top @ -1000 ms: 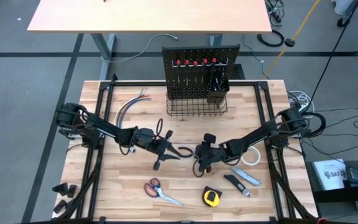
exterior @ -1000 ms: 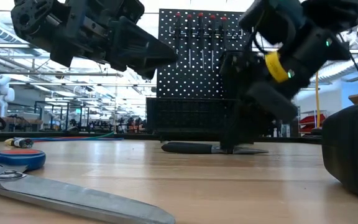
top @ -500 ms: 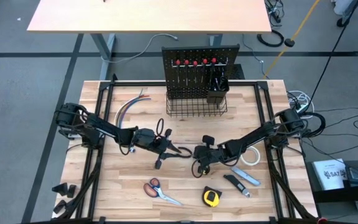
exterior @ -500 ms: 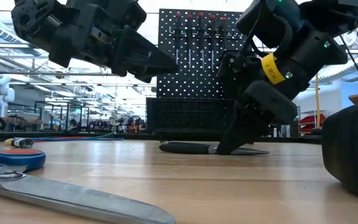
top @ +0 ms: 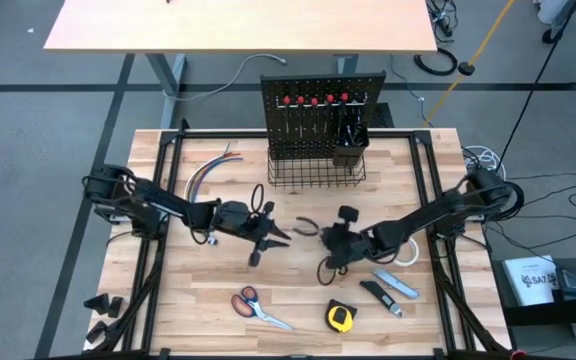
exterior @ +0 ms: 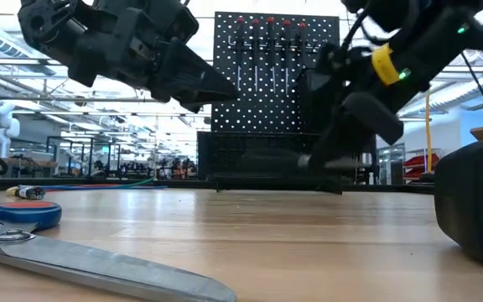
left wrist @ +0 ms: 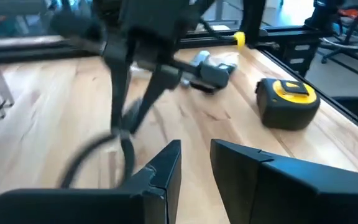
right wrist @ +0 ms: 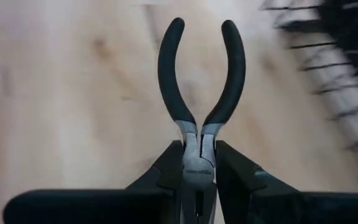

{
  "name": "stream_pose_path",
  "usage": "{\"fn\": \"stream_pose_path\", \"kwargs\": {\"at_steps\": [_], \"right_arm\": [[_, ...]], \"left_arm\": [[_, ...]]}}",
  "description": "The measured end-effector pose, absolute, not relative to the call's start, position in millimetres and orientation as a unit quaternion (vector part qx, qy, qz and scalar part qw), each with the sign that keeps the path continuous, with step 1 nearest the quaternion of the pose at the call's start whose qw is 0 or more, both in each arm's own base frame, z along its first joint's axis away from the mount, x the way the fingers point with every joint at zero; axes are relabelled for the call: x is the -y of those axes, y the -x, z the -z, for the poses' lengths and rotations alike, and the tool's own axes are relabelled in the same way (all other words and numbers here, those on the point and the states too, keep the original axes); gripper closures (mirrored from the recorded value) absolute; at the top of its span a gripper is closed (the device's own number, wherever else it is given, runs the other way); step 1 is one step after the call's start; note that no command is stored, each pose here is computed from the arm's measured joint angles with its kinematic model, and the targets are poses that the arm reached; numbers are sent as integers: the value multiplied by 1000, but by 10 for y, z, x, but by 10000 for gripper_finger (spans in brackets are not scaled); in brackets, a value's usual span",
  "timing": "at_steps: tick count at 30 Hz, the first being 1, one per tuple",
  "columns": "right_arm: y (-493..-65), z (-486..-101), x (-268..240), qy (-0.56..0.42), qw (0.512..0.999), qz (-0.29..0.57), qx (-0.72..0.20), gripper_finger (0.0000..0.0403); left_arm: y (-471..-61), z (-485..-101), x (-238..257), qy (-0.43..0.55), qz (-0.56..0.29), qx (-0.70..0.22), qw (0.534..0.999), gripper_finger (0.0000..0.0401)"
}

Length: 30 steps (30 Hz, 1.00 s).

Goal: Hang tools onto peg board
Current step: Put the plier into the black bin on the pegboard

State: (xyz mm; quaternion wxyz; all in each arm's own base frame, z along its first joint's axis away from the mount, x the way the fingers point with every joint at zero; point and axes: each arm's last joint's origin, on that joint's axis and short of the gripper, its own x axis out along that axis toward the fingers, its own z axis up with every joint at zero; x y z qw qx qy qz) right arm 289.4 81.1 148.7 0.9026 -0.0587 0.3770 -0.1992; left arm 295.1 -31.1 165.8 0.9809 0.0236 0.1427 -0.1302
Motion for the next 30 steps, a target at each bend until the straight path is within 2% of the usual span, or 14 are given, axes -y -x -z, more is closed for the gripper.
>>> {"fn": "stream_pose_path", "kwargs": {"at_steps": [9,12,15,21,25,30], "right_arm": [[-2720,-1696,-1060,152,897,320,-266,346],[-2699,-1719,-1096,160,892,347,-241,346],[-2702,-1740,-1105,150,892,365,-219,346],[-2741,-1775,-1119,118,899,379,-186,346],[-2779,-1793,-1197,121,897,397,-151,346],[-2826,-1810,-1247,124,896,407,-129,346]], "left_arm": [[-2929,-1627,129,124,38,-186,974,307],[-2934,-1576,125,124,36,-198,972,307],[-2957,-1549,207,74,59,-187,978,302],[-3041,-1601,311,45,52,-100,993,256],[-3068,-1720,273,111,-1,-26,993,220],[-3068,-1809,287,143,5,19,990,197]]}}
